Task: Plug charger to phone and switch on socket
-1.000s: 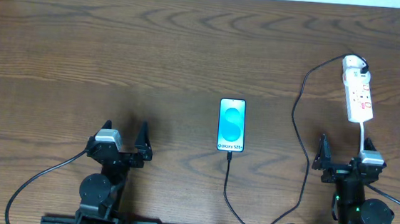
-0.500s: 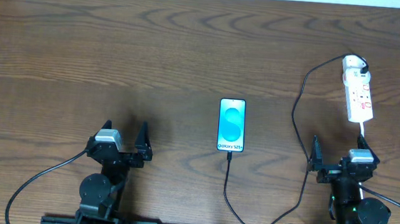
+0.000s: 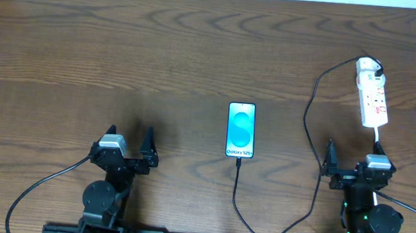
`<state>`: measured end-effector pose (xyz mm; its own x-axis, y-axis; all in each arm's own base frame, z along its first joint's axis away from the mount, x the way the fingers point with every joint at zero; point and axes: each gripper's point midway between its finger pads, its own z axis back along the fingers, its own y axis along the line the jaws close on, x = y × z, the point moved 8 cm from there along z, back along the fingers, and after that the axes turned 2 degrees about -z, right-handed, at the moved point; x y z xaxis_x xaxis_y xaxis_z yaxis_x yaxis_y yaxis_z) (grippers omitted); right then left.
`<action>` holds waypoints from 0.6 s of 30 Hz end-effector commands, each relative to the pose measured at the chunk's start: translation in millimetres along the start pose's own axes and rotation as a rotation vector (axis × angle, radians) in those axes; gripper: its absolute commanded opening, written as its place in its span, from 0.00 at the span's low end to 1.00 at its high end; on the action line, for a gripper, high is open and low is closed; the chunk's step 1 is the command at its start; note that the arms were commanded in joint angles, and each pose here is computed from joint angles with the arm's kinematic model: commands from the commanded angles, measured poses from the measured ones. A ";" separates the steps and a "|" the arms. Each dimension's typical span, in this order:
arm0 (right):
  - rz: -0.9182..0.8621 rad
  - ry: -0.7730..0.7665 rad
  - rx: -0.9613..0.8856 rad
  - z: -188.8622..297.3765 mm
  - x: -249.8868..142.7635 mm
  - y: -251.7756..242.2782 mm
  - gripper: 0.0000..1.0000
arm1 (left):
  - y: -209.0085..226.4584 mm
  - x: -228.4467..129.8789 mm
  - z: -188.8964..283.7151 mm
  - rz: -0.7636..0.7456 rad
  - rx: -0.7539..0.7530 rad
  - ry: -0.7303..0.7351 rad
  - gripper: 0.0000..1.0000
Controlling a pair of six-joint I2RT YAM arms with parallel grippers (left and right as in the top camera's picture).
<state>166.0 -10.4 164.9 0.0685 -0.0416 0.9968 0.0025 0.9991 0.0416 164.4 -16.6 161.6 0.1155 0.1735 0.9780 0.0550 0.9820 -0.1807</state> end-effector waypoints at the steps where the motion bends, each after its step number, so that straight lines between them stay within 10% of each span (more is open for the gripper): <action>1: -0.059 0.000 -0.075 0.2 -2.1 -4.5 0.99 | 4.5 -12.6 -0.9 -0.010 0.028 0.050 0.91; 18: -0.044 -0.005 -0.035 -0.3 -1.4 12.1 0.99 | 4.5 -12.6 -0.9 -0.009 0.028 0.050 0.91</action>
<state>166.6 2.0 164.3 0.0713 -0.0733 0.9948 0.0241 0.9971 0.0718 164.4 -16.6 161.6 0.1155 0.1735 0.9780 0.0550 0.9820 -0.1807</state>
